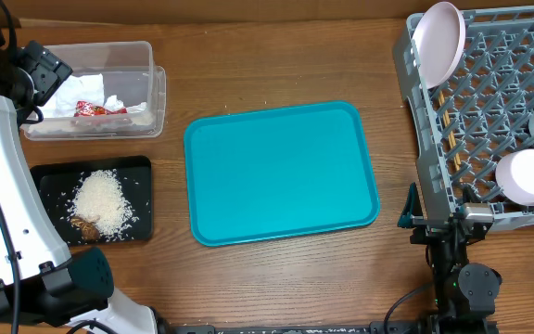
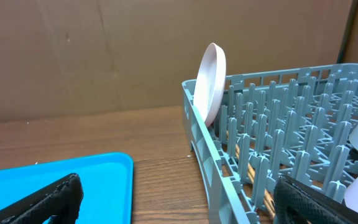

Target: Sort waste into correct bins and load items into the dishwasher

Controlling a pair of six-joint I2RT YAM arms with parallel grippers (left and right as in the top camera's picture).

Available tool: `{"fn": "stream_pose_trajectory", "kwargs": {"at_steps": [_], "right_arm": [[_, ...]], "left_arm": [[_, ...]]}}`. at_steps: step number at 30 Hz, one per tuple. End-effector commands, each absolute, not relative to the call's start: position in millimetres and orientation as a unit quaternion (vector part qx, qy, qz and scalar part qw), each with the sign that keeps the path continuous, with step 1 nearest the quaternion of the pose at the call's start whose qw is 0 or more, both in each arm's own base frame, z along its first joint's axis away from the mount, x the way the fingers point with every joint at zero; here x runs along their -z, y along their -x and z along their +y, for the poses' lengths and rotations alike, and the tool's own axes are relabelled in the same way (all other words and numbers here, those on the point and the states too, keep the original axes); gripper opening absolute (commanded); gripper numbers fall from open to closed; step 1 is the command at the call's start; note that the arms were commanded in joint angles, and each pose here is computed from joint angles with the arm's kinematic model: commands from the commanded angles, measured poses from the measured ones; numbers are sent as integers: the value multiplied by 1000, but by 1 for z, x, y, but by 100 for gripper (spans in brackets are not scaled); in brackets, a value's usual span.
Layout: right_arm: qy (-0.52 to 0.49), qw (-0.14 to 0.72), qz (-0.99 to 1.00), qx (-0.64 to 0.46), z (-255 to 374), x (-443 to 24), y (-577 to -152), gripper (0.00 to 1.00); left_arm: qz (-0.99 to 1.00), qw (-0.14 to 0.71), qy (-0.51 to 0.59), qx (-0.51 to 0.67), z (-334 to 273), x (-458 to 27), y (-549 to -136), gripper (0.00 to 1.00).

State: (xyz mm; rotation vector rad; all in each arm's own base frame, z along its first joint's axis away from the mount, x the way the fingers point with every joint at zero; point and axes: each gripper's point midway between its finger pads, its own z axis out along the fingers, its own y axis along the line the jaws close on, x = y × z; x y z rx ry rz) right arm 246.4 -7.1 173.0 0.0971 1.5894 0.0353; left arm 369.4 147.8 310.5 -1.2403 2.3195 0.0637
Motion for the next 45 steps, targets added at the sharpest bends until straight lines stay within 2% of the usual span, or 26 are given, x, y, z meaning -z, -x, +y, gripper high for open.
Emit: {"fn": "stream_pose_trajectory", "kwargs": {"at_steps": [1,25,32,38,45], "right_arm": [[-44,701,712,-11,-9,-171,-246,100],[-44,701,712,-11,-9,-171,-246,100],[-44,701,712,-11,-9,-171,-246,100],[-44,701,712,-11,-9,-171,-246,100],[-44,701,712,-11,-9,-171,-246,100]], "left_arm": [[858,250,447,-32,148,-308,-372,100],[858,244,448,-58,156,-305,-368,100],[881,146,447,-57,135,-284,-330,100],[914,117,377,-89,106,-258,-328,100],[946,204,244,-54,51,-229,-343,100]]}}
